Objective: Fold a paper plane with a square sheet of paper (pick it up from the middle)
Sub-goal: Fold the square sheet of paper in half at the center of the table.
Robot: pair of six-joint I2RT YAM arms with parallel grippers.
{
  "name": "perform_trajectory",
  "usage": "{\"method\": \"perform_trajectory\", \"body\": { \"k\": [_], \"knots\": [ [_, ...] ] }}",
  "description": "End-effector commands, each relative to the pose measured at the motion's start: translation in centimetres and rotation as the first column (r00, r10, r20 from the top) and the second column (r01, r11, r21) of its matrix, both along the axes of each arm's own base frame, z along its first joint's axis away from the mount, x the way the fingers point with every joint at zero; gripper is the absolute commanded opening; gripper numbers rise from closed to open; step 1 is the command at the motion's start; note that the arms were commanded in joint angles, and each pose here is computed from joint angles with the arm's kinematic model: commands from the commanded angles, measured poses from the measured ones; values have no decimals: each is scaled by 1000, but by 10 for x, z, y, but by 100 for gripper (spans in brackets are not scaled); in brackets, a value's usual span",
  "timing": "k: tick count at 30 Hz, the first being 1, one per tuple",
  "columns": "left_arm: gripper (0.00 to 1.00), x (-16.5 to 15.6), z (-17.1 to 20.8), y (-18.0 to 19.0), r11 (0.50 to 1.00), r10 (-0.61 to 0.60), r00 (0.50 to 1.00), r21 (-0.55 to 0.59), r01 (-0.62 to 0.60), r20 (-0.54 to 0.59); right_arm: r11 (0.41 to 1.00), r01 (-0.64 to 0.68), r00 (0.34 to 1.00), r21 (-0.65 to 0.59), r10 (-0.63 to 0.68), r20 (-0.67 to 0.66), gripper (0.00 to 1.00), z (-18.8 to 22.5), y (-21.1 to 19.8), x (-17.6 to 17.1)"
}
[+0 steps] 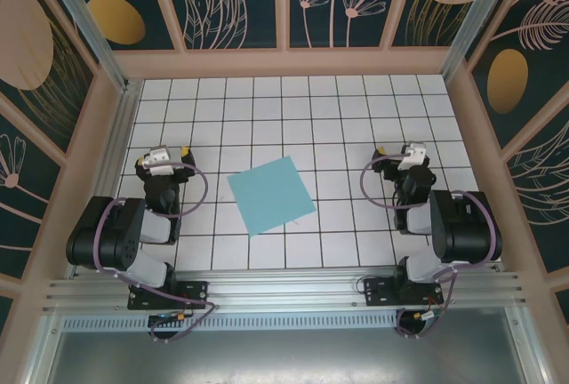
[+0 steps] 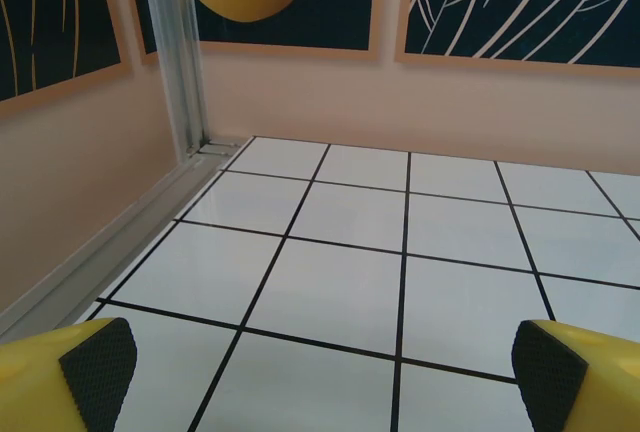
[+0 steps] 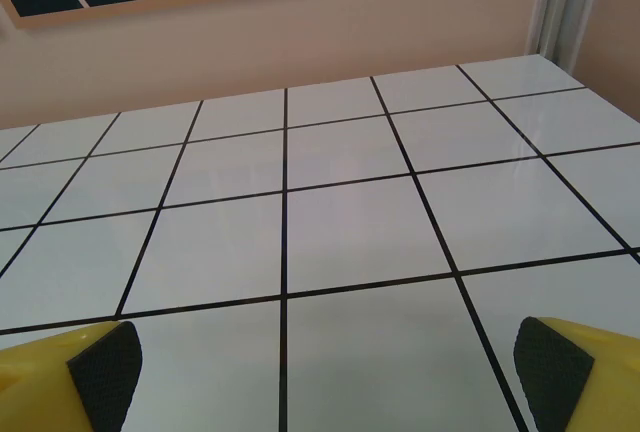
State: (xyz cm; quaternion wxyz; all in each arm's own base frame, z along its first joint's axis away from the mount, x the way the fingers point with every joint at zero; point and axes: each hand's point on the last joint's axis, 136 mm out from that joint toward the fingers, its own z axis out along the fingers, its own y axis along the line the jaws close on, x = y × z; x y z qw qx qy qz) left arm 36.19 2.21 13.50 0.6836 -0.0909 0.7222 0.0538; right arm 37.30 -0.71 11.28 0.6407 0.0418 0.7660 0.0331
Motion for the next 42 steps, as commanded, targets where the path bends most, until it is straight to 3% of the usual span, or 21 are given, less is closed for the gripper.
{"method": "perform_trajectory", "body": {
  "k": [1, 21, 26, 29, 35, 38, 42],
  "knots": [
    [99, 5, 10, 0, 1000, -8, 999, 6, 8, 35, 1000, -15, 1000, 4, 15, 26, 99, 7, 1, 5],
    [98, -6, 15, 5, 1000, 17, 997, 1, -18, 74, 1000, -3, 1000, 8, 3, 26, 99, 9, -2, 6],
    [99, -30, 38, 10, 999, 42, 985, -14, -41, 167, 998, 63, 998, 5, -63, -12, 99, 36, -8, 16],
    [99, -35, 51, 18, 995, 90, 982, -47, -83, 167, 991, 93, 995, 91, -89, -48, 99, 51, -7, 18],
    [99, -13, 55, 16, 952, 112, 992, -280, -126, -65, 970, 79, 952, 231, -5, -307, 99, 40, 29, 26],
    [98, -7, 40, -9, 905, -13, 980, -419, -73, -200, 964, 4, 912, 264, 105, -396, 99, 33, 72, 20],
    [97, -12, 14, -56, 780, -256, 911, -626, -2, -322, 943, -110, 817, 314, 266, -511, 99, 19, 135, 4]
  ]
}}
